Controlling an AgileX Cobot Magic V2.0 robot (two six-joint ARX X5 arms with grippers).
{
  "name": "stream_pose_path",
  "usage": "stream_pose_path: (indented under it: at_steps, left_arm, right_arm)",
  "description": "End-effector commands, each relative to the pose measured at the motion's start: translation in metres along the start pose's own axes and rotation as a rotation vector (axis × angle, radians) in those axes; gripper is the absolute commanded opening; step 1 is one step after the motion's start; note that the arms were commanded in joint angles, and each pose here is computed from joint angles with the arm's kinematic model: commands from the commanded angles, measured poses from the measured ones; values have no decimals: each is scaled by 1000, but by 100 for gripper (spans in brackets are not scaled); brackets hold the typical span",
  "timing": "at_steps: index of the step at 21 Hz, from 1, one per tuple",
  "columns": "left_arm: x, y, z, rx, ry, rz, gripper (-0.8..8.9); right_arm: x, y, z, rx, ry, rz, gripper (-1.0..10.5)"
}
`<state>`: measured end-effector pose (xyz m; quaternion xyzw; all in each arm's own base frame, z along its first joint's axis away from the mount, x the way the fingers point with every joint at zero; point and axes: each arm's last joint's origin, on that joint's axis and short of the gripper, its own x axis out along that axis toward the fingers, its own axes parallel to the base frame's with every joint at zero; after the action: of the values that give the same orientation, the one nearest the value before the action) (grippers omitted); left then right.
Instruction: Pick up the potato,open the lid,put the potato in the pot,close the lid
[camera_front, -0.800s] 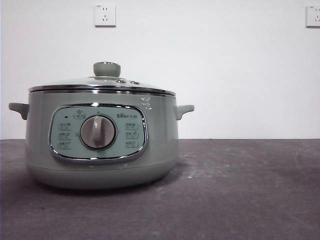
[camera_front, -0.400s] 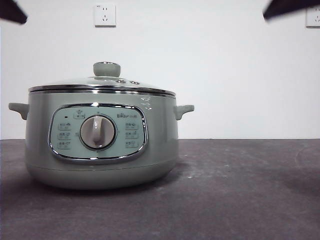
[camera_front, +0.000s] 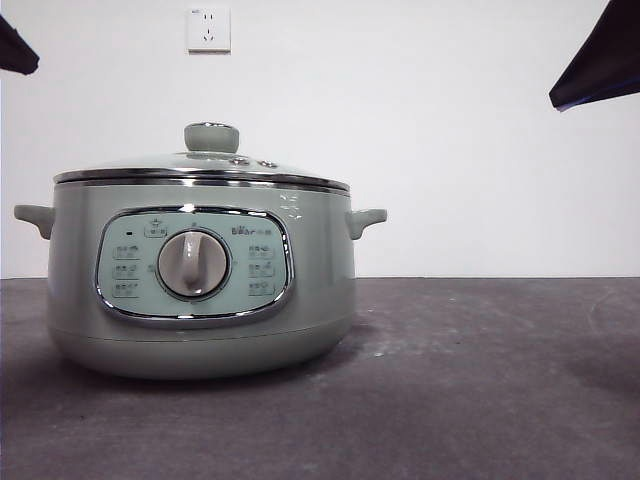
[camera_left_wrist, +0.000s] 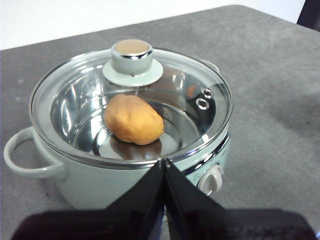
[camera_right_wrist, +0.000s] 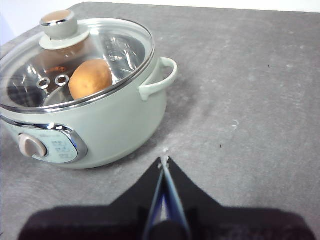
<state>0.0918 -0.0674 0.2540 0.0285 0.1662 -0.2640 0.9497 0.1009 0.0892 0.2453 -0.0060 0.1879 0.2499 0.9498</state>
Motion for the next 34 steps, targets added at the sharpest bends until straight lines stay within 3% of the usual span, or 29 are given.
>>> stream_pose_path:
  at_steps: [1, 8, 15, 19, 26, 34]
  left_arm:
    - [1, 0, -3, -7, 14, -2, -3]
    - [-7, 4, -3, 35, -16, 31, -3]
    - [-20, 40, -17, -69, -173, 374, -3]
    - [-14, 50, -52, -88, -222, 450, -3]
    - [6, 56, -103, -120, -182, 478, -3]
    - [9, 57, -108, -163, -174, 470, -3]
  right_arm:
    - [0, 0, 0, 14, -7, -1, -16]
    - [0, 0, 0, 14, -6, -1, -16]
    - [0, 0, 0, 14, -6, -2, -16]
    - [0, 0, 0, 14, -6, -1, -16]
    - [0, 0, 0, 14, -6, -1, -16]
    - [0, 0, 0, 14, -6, -2, -16]
